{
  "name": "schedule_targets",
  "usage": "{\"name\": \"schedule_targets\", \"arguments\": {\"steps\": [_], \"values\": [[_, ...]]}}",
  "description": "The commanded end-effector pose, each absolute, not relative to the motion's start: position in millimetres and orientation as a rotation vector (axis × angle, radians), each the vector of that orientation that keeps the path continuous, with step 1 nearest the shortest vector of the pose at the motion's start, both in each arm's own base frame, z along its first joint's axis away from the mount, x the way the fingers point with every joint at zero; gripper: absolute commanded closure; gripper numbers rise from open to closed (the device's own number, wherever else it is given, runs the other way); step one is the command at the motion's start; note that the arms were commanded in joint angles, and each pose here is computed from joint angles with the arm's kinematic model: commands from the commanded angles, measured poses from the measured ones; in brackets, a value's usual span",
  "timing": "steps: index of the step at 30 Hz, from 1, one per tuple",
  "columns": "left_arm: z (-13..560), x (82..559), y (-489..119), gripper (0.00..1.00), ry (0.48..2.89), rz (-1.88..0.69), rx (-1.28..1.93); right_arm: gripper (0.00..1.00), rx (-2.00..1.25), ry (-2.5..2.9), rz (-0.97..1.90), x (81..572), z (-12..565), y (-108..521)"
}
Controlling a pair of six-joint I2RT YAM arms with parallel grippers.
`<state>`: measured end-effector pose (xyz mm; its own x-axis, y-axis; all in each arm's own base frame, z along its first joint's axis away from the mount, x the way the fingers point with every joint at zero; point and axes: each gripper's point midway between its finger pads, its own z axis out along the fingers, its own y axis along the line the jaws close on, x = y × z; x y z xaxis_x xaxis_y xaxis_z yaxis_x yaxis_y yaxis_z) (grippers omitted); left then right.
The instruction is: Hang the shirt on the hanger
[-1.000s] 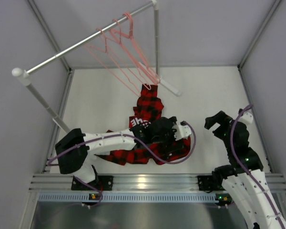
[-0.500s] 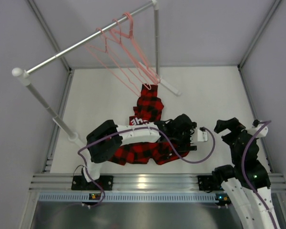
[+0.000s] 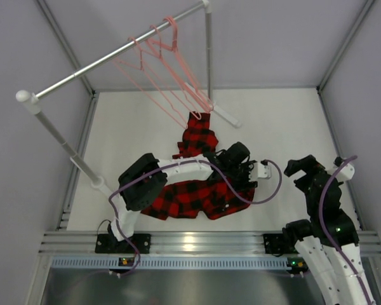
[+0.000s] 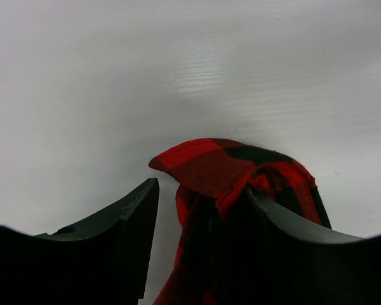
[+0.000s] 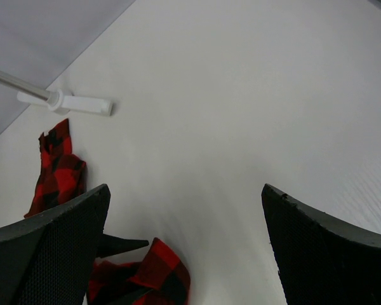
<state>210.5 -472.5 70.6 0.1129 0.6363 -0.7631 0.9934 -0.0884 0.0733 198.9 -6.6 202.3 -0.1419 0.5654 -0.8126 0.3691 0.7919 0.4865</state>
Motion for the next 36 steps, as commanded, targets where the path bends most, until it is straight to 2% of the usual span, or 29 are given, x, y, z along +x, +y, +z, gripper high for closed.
{"name": "schedule_targets", "arguments": {"steps": [1, 2, 4, 5, 6, 9, 13, 18, 22, 26, 30, 36], "values": [[57.8, 207.4, -486.4, 0.45, 1.576, -0.835, 1.823, 0.01, 0.745, 1.774, 0.186, 195.8, 195.8, -8.5], [56.5, 214.2, -487.7, 0.6, 1.591, -0.836, 1.802, 0.01, 0.749, 1.783, 0.187, 195.8, 191.3, -7.8], [57.9, 229.2, -492.9, 0.79, 1.655, -0.84, 1.705, 0.0, 0.746, 1.819, 0.238, 197.0, 177.3, 2.0], [64.1, 242.5, -492.9, 0.95, 1.676, -0.843, 1.638, 0.01, 0.732, 1.83, 0.272, 198.6, 173.6, 8.2], [77.2, 253.5, -501.4, 1.0, 1.699, -0.879, 1.517, 0.01, 0.694, 1.855, 0.356, 200.1, 170.1, 23.3], [134.6, 299.8, -510.2, 1.0, 1.688, -0.871, 1.156, 0.01, 0.629, 1.897, 0.522, 208.2, 157.8, 53.6], [227.6, 366.2, -478.2, 1.0, 1.601, -0.69, 0.635, 0.01, 0.581, 1.922, 0.629, 217.2, 151.6, 74.3], [281.0, 405.9, -434.9, 1.0, 1.519, -0.582, 0.257, 0.0, 0.452, 1.881, 0.754, 224.2, 169.5, 97.0], [306.3, 412.6, -415.8, 1.0, 1.454, -0.596, 0.08, 0.01, 0.348, 1.806, 0.918, 233.4, 179.8, 123.1], [331.8, 402.7, -399.2, 1.0, 1.374, -0.644, 0.006, 0.01, 0.506, 1.901, 0.906, 251.1, 147.7, 123.2], [350.1, 394.1, -375.4, 1.0, 1.328, -0.616, -0.032, 0.0, 0.638, 1.879, 0.912, 265.4, 142.9, 119.4], [352.8, 384.0, -356.8, 1.0, 1.284, -0.589, -0.028, 0.0, 0.75, 1.631, 0.938, 286.9, 180.6, 102.3]]}}
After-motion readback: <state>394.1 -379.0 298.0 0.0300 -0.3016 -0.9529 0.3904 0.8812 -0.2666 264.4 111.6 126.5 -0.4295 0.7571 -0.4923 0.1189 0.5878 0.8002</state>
